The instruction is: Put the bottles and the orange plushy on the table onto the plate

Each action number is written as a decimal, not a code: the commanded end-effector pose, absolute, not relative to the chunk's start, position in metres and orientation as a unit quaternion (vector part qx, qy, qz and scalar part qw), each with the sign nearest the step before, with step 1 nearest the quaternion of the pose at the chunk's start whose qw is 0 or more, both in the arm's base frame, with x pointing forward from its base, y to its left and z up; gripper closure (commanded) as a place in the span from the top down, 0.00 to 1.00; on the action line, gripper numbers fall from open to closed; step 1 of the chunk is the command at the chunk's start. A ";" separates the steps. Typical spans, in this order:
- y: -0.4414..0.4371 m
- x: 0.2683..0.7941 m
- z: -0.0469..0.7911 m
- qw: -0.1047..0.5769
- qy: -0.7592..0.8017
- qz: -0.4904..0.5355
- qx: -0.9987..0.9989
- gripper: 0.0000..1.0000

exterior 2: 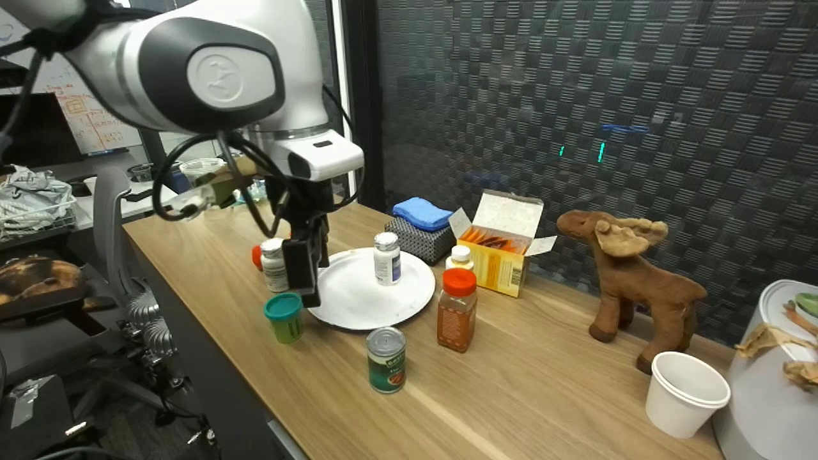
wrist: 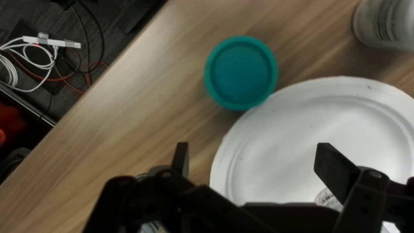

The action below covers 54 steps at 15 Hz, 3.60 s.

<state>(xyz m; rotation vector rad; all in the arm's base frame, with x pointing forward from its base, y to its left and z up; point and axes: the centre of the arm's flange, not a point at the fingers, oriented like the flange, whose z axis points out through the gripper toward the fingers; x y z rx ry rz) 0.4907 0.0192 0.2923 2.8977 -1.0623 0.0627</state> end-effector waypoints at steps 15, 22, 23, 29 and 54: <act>0.060 0.414 0.295 0.000 -0.211 0.058 0.976 1.00; 0.044 0.435 0.289 -0.009 -0.199 0.034 0.979 1.00; 0.042 0.439 0.289 -0.012 -0.199 0.033 0.979 1.00; 0.035 0.456 0.282 -0.017 -0.191 0.010 0.981 1.00; -0.015 0.509 0.380 -0.035 -0.243 0.008 0.969 0.28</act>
